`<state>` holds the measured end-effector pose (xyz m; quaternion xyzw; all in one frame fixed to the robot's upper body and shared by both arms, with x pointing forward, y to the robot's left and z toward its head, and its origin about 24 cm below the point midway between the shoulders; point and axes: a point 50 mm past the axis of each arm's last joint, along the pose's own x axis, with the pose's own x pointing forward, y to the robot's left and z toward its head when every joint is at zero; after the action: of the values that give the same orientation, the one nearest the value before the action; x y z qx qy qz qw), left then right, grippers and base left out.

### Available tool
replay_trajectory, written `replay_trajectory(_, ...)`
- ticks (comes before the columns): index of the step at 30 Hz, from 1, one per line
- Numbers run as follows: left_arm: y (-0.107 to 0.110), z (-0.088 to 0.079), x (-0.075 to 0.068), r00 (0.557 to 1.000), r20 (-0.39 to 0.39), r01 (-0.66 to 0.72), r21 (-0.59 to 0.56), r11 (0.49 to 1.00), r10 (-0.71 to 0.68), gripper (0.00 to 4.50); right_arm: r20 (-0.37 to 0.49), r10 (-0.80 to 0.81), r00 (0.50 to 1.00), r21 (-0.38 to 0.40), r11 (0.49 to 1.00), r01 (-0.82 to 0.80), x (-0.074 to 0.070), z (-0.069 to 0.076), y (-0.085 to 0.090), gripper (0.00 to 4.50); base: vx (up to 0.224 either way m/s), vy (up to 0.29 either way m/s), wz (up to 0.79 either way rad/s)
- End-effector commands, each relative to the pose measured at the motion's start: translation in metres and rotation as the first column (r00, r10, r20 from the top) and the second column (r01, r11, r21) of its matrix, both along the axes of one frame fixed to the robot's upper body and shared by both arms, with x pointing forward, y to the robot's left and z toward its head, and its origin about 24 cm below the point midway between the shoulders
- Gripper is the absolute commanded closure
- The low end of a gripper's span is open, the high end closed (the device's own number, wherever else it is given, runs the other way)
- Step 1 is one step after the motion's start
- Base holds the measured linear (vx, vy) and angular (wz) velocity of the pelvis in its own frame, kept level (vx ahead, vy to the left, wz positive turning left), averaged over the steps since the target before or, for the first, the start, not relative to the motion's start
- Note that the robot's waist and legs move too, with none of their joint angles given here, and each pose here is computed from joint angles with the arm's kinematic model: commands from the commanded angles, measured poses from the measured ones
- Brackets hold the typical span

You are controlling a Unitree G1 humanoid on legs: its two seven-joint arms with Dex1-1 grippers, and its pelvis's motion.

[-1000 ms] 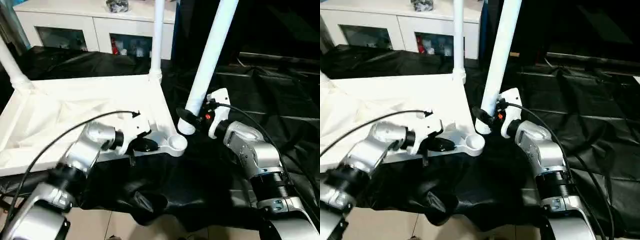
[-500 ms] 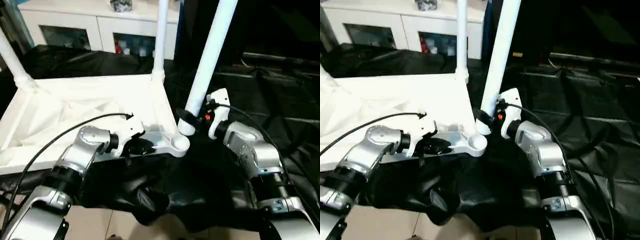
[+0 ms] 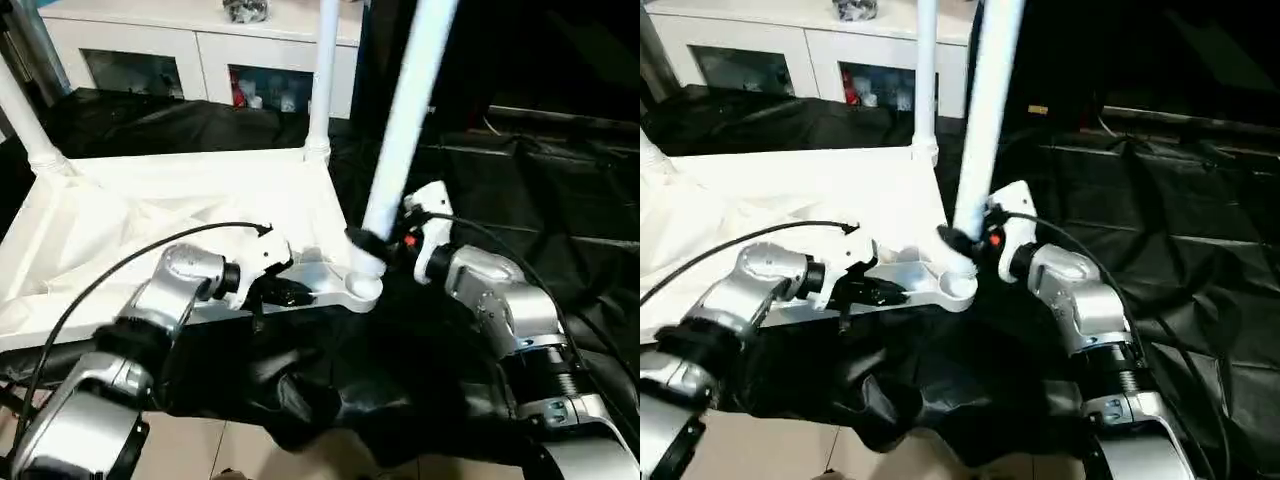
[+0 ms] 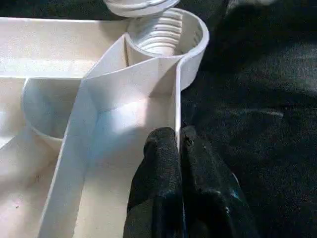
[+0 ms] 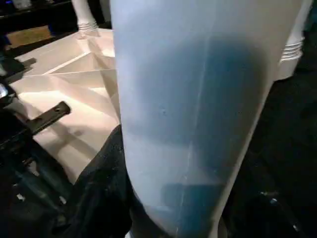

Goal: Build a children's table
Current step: Insert table leg to table base

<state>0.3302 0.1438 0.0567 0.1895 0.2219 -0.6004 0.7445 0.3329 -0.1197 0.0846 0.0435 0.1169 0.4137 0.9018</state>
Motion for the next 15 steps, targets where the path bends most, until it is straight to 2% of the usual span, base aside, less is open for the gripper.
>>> replay_trajectory(1,0.007,-0.009,-0.002,0.999,-0.037,0.008,0.104,0.995,-0.004,4.5,0.008,0.042,0.999,-0.005,0.999,-0.042,-0.001,0.006,0.002,2.59,0.0,0.0,0.0)
replay_trajectory(6,0.017,-0.012,-0.005,0.997,-0.08,-0.007,0.192,0.981,0.023,4.5,-0.032,0.112,0.993,-0.021,0.993,-0.113,-0.005,0.003,0.003,2.59,0.0,0.0,0.0)
replay_trajectory(9,0.017,-0.012,-0.005,0.992,-0.101,-0.061,0.17,0.984,0.079,4.5,-0.046,0.136,0.99,-0.03,0.99,-0.137,-0.006,0.002,0.004,2.59,0.0,0.0,0.0)
replay_trajectory(12,0.017,-0.012,-0.005,0.968,-0.144,-0.188,0.135,0.973,0.207,4.5,-0.054,0.145,0.988,-0.034,0.989,-0.147,-0.007,0.002,0.003,2.59,0.0,0.0,0.0)
replay_trajectory(15,0.012,-0.009,-0.007,0.954,-0.152,-0.244,0.096,0.965,0.257,4.5,-0.046,0.124,0.991,-0.037,0.991,-0.125,-0.004,0.003,0.001,2.59,0.0,0.0,0.0)
